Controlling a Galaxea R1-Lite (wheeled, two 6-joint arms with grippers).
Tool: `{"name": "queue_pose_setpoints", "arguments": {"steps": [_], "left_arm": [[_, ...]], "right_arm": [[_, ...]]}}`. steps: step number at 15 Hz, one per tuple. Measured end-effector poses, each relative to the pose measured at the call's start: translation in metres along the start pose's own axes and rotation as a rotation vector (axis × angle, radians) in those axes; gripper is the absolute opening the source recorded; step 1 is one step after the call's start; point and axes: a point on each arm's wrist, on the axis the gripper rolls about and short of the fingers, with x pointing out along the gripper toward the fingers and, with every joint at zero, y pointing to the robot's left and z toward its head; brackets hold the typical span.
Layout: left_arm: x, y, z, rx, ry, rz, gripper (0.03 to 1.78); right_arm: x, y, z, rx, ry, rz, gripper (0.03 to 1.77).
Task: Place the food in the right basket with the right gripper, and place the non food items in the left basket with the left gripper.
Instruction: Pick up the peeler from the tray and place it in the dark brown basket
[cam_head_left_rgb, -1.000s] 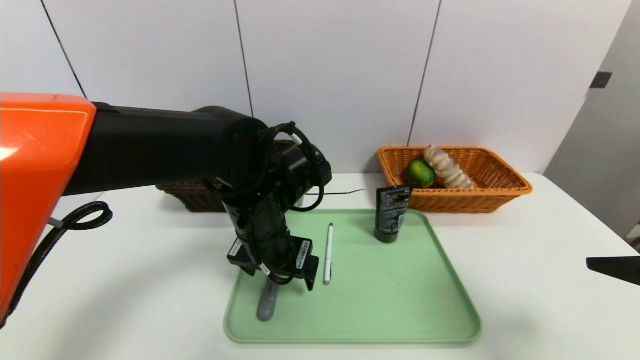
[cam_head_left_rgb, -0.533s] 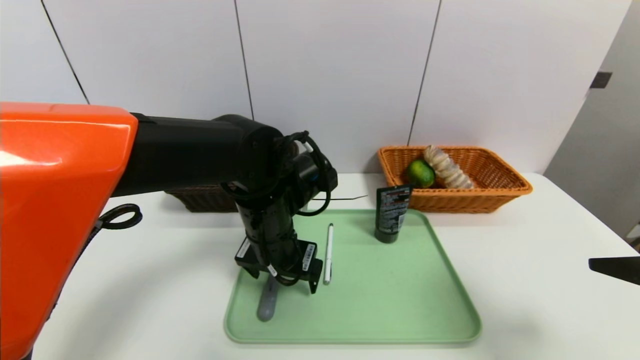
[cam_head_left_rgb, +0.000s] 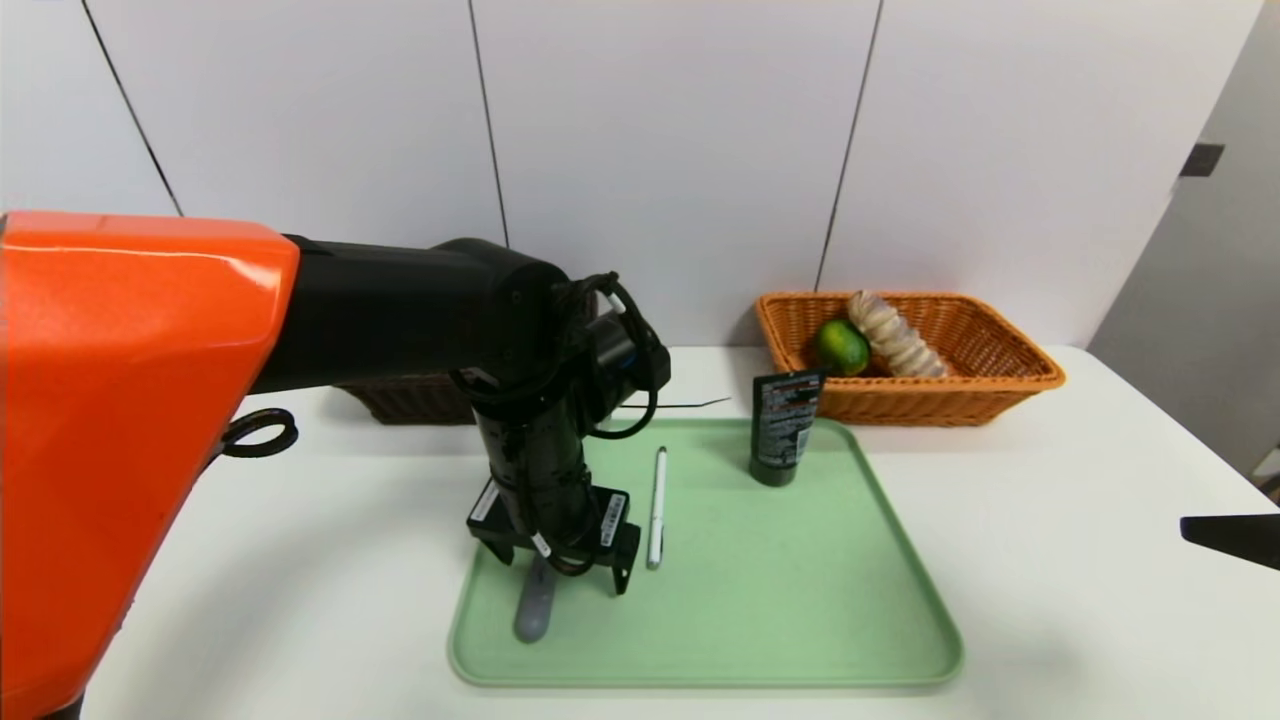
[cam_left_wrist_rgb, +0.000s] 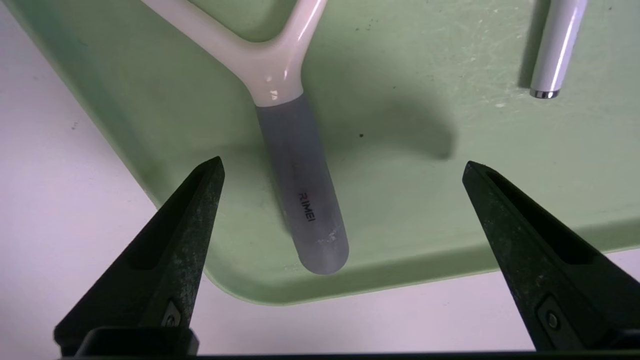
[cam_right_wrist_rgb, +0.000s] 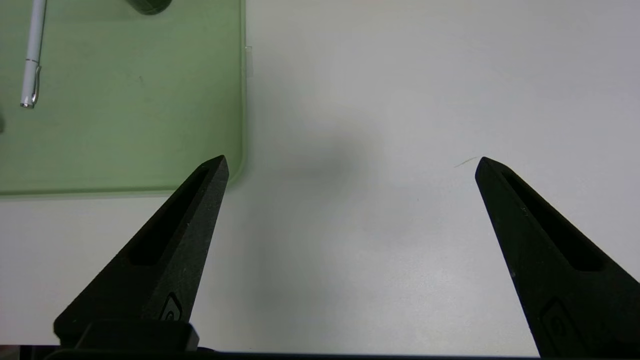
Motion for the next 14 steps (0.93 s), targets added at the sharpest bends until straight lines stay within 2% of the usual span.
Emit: {"name": "queue_pose_setpoints", "arguments": {"steps": [14], "left_arm": [[0.0099, 0.0034, 0.0036, -0.011, 0.023, 0.013, 1.69]], "right_arm": [[-0.0009, -0.0008, -0.003, -0.005, 0.0, 0.002, 1.71]]}}
